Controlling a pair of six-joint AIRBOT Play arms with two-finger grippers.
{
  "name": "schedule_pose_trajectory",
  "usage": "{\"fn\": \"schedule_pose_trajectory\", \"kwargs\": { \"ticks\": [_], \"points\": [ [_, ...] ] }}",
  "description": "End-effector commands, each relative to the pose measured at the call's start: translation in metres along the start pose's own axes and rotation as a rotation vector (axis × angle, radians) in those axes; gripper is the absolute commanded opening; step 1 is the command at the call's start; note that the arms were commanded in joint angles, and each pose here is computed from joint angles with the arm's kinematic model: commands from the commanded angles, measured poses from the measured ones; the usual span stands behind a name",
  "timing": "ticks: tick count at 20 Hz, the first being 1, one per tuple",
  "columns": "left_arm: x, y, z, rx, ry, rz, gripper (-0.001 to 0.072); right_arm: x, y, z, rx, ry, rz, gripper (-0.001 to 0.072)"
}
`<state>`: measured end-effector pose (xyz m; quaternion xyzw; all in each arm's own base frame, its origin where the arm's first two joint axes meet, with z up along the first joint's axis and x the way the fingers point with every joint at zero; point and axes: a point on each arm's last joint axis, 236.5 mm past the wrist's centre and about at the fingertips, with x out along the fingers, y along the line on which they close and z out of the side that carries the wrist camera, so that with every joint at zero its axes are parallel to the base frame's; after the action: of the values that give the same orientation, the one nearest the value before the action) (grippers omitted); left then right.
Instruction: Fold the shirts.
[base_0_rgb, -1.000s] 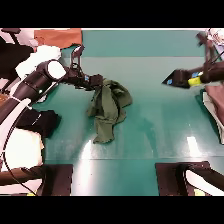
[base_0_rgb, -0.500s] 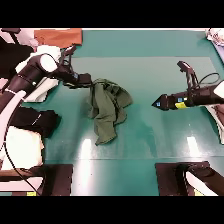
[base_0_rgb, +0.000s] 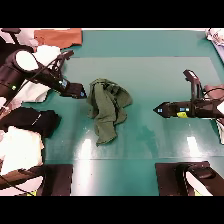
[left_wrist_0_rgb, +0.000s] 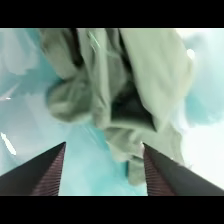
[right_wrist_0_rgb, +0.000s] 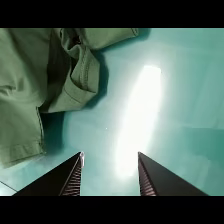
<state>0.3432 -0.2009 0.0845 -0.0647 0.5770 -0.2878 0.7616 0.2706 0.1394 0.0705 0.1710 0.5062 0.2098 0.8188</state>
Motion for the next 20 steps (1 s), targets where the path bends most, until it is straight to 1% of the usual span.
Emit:
{"fn": "schedule_pose_trajectory", "kwargs": {
  "ticks": [1,3,7,8,9,12,13,14,15,20],
  "points": [
    [0.023,-0.007,-0.019,-0.008,0.028,-0.083,0.0545,0.014,-0.002,-0.004,0.054,0.035,0.020,0.0405],
    [0.039,0.005,-0.019,-0.040,-0.003,-0.064,0.0545,0.025,0.002,-0.008,0.079,0.078,0.044,0.0404],
    [0.043,0.008,0.022,-0.102,-0.199,-0.084,0.0541,0.048,0.023,-0.020,0.067,0.141,0.094,0.0404],
    [0.041,0.006,0.032,-0.115,-0.239,-0.093,0.0458,0.054,0.031,-0.024,0.045,0.155,0.104,0.0404],
    [0.039,0.005,0.040,-0.117,-0.274,-0.101,0.0358,0.060,0.039,-0.028,0.021,0.164,0.114,0.0404],
    [0.045,-0.010,0.042,-0.065,-0.286,-0.107,0.0348,0.084,0.074,-0.056,-0.079,0.229,0.153,0.0406],
    [0.051,-0.016,0.037,-0.041,-0.262,-0.112,0.0348,0.090,0.084,-0.068,-0.112,0.258,0.163,0.0422],
    [0.060,-0.019,0.030,-0.031,-0.230,-0.115,0.0348,0.097,0.093,-0.080,-0.140,0.285,0.171,0.0519],
    [0.069,-0.022,0.026,-0.027,-0.206,-0.119,0.0348,0.103,0.098,-0.088,-0.158,0.305,0.175,0.0549],
    [0.078,-0.017,0.015,0.013,-0.150,-0.098,0.0349,0.116,0.099,-0.111,-0.173,0.386,0.165,0.0549]
  ]
}}
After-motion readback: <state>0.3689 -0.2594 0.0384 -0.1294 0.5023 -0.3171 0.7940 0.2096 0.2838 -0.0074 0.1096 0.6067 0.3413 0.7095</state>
